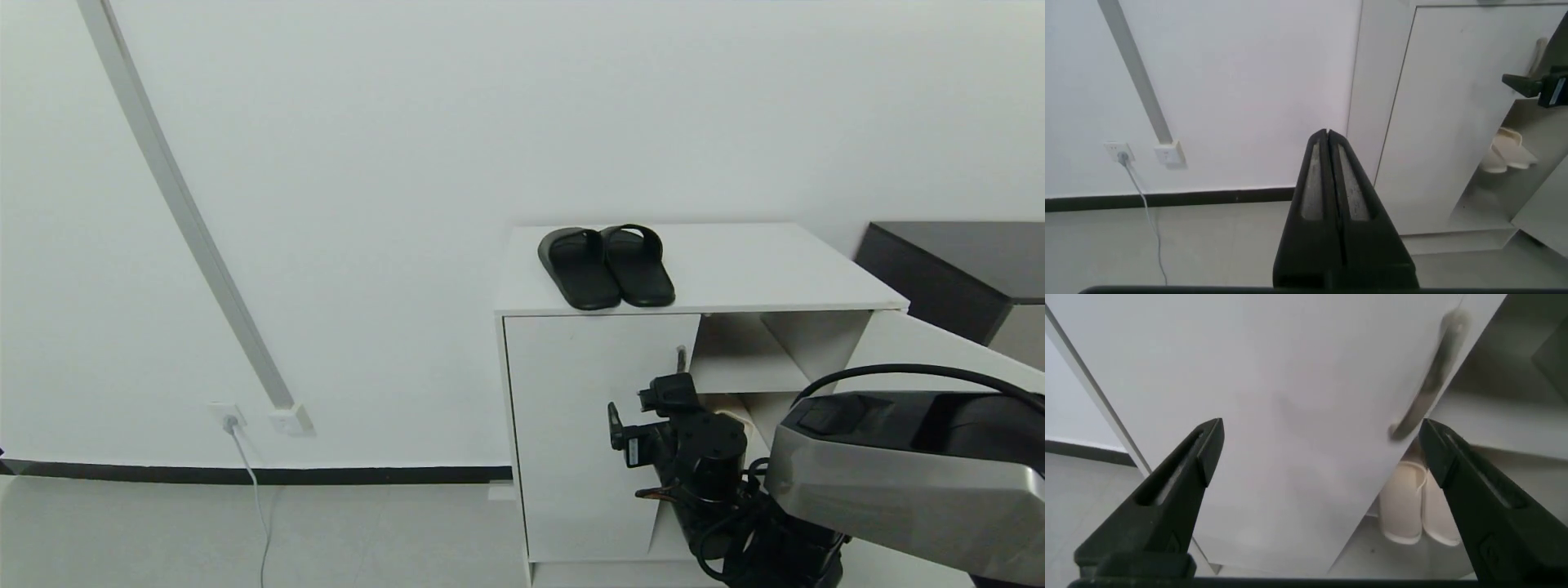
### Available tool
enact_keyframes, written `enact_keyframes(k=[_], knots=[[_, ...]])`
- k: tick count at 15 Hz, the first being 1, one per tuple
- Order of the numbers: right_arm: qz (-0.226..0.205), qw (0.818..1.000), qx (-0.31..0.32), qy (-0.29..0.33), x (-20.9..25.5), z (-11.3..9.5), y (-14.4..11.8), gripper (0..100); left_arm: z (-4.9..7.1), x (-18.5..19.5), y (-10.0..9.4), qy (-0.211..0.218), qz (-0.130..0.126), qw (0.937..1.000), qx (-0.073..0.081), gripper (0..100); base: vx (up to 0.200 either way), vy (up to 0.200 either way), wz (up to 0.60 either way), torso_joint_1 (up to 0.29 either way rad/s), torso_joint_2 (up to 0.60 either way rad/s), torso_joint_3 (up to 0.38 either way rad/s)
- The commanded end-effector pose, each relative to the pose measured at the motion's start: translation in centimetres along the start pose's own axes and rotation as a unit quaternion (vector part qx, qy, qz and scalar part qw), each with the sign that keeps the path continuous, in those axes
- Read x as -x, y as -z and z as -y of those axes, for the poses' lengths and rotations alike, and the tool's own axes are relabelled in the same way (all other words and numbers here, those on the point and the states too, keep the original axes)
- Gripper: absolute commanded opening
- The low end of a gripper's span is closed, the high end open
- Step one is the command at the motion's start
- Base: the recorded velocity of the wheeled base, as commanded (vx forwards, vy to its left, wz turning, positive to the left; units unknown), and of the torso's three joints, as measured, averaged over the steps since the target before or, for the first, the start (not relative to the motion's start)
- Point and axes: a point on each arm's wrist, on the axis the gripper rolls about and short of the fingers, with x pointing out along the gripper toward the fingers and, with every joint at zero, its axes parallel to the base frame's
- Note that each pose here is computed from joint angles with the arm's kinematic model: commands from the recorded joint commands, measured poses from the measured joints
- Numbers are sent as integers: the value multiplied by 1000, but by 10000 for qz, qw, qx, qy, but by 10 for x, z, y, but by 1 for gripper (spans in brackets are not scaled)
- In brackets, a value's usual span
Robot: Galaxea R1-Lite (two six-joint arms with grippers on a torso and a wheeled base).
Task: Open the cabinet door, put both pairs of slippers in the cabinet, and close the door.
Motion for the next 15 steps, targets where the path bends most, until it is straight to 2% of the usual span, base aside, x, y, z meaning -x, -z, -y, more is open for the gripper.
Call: enact_keyframes(k=[1,8,15], knots=[[5,10000,0,-1,0,0,0,100,0,0,0,-1,-7,10000,-1,0,0,0,0,222,-540,-330],[62,10000,-30,0,0,0,-2,100,0,0,0,-1,1,10000,-2,0,0,0,0,258,-583,-327],[126,9999,-34,2,1,1,-7,100,0,0,0,-1,1,10000,-2,0,0,0,0,187,-401,-220]])
